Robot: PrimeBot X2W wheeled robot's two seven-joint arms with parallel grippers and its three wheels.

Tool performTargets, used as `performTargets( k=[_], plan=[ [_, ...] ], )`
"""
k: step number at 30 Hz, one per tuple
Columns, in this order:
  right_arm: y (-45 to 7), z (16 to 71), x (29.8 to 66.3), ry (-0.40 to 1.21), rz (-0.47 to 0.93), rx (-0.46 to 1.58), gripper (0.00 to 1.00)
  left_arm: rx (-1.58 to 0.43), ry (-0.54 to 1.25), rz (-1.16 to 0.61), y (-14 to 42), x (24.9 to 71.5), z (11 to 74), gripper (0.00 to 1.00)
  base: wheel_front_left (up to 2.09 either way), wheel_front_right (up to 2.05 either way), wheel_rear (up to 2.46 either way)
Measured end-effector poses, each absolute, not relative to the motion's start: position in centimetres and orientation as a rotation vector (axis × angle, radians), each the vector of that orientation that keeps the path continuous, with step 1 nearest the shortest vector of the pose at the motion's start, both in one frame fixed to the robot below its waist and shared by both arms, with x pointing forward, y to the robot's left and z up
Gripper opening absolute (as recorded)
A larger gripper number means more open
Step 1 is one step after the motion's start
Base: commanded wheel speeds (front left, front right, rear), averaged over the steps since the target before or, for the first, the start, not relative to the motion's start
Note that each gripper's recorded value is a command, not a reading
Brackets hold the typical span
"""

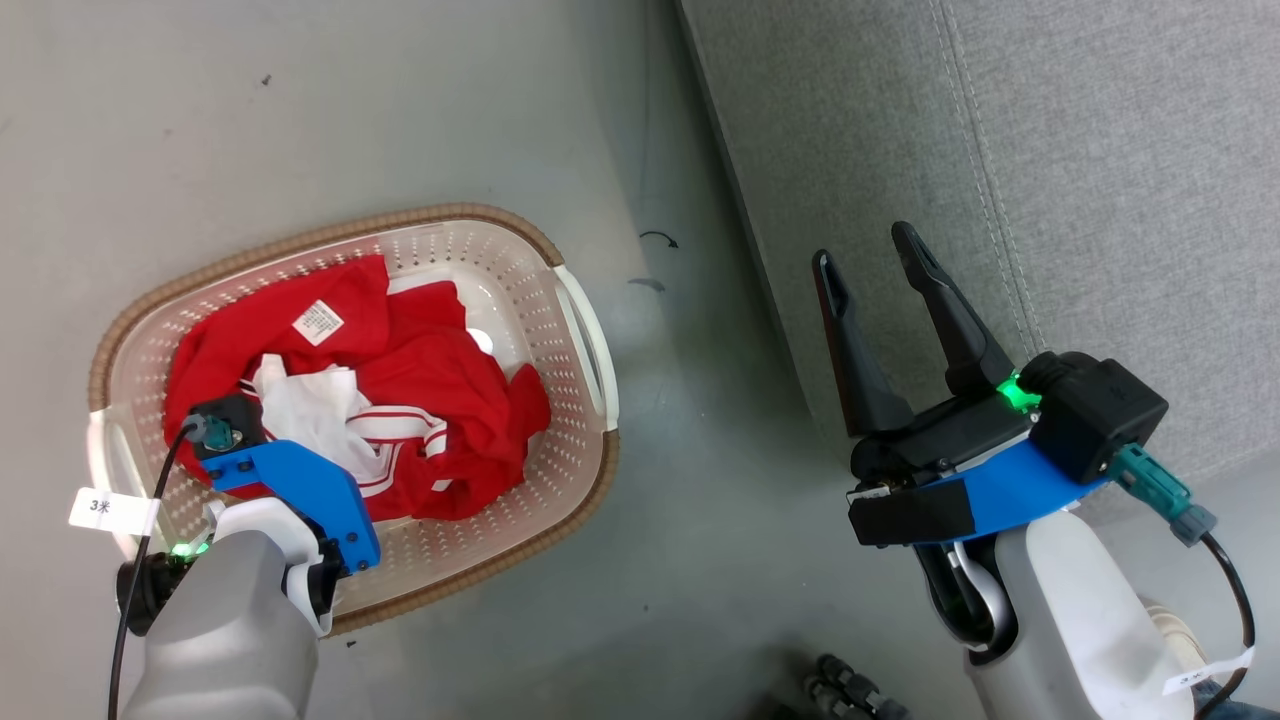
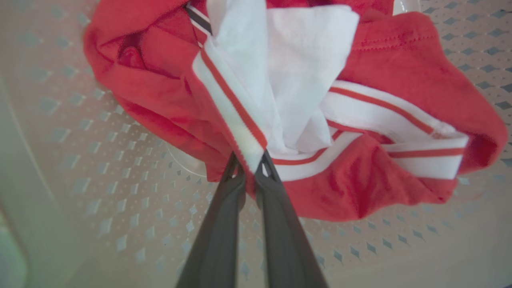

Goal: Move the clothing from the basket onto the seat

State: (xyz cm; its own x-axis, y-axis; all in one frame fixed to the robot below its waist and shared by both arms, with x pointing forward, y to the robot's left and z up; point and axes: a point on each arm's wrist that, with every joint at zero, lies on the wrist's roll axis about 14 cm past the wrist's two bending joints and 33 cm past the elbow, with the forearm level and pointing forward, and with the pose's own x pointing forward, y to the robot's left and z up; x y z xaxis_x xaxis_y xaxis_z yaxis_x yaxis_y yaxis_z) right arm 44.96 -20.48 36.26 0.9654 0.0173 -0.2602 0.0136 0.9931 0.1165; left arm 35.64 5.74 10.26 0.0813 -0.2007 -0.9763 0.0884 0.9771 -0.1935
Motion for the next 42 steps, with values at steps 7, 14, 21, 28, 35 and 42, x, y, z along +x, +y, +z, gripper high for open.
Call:
performTargets(
  k=[7,14,21,28,35,42],
  plan=[
    [-20.1,37.5,45.2,0.232,0.014,0.118,1.0,-0.136,1.444,-0.21,5.7,36.4,11.7,0.0,0.0,0.0,0.0],
    [-19.7,39.8,45.5,0.174,0.031,0.108,1.0,-0.211,1.397,-0.22,5.3,36.6,14.5,0.0,0.0,0.0,0.0],
    [-18.9,42.3,44.9,0.123,0.051,0.106,1.0,-0.287,1.257,-0.244,4.8,38.2,19.0,0.0,0.0,0.0,0.0],
    [-17.7,44.5,43.2,0.083,0.076,0.108,1.0,-0.326,1.043,-0.303,3.9,41.3,25.6,0.0,0.0,0.0,0.0],
    [-16.5,46.7,41.3,0.034,0.107,0.109,1.0,-0.373,0.835,-0.399,1.1,41.8,32.9,0.0,0.0,0.0,0.0],
    [-15.2,48.7,40.3,-0.014,0.146,0.104,1.0,-0.382,0.618,-0.478,-1.1,42.6,40.4,0.0,0.0,0.0,0.0]
  ],
)
